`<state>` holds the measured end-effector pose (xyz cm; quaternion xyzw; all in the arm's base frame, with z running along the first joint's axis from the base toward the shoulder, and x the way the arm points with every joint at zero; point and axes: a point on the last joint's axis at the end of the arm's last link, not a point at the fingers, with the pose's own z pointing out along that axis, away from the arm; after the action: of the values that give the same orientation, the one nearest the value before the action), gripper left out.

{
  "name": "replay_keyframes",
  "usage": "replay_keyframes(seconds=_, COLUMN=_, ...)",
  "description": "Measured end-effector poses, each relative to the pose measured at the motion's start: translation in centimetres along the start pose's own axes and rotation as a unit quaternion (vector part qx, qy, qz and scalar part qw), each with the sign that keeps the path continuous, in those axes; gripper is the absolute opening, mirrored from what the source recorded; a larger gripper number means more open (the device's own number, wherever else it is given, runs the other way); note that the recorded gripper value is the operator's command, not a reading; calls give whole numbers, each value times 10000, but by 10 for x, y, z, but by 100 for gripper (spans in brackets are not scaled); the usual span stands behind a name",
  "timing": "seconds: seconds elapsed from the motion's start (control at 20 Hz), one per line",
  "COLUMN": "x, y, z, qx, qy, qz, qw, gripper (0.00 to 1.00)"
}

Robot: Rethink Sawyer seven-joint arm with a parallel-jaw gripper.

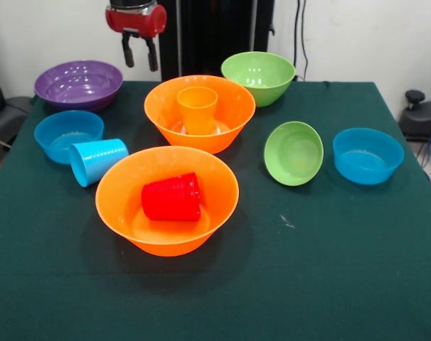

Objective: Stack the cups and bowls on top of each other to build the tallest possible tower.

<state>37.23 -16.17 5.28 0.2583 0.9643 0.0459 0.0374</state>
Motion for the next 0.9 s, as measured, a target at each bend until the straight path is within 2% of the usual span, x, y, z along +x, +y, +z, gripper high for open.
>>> replay_keyframes(seconds=0.2, x=9, y=-13, z=2, qx=6, qy=43, qz=-59, qw=10000, gripper=100)
replay_keyframes(seconds=0.35, x=11, y=-21, z=4, qx=-12, qy=52, qz=-14, qw=10000, gripper=100)
replay_keyframes(seconds=0.6, x=14, y=-40, z=7, qx=-101, qy=67, qz=158, qw=9998, gripper=100)
replay_keyframes(seconds=0.9, x=12, y=-53, z=7, qx=-179, qy=73, qz=330, qw=9993, gripper=100)
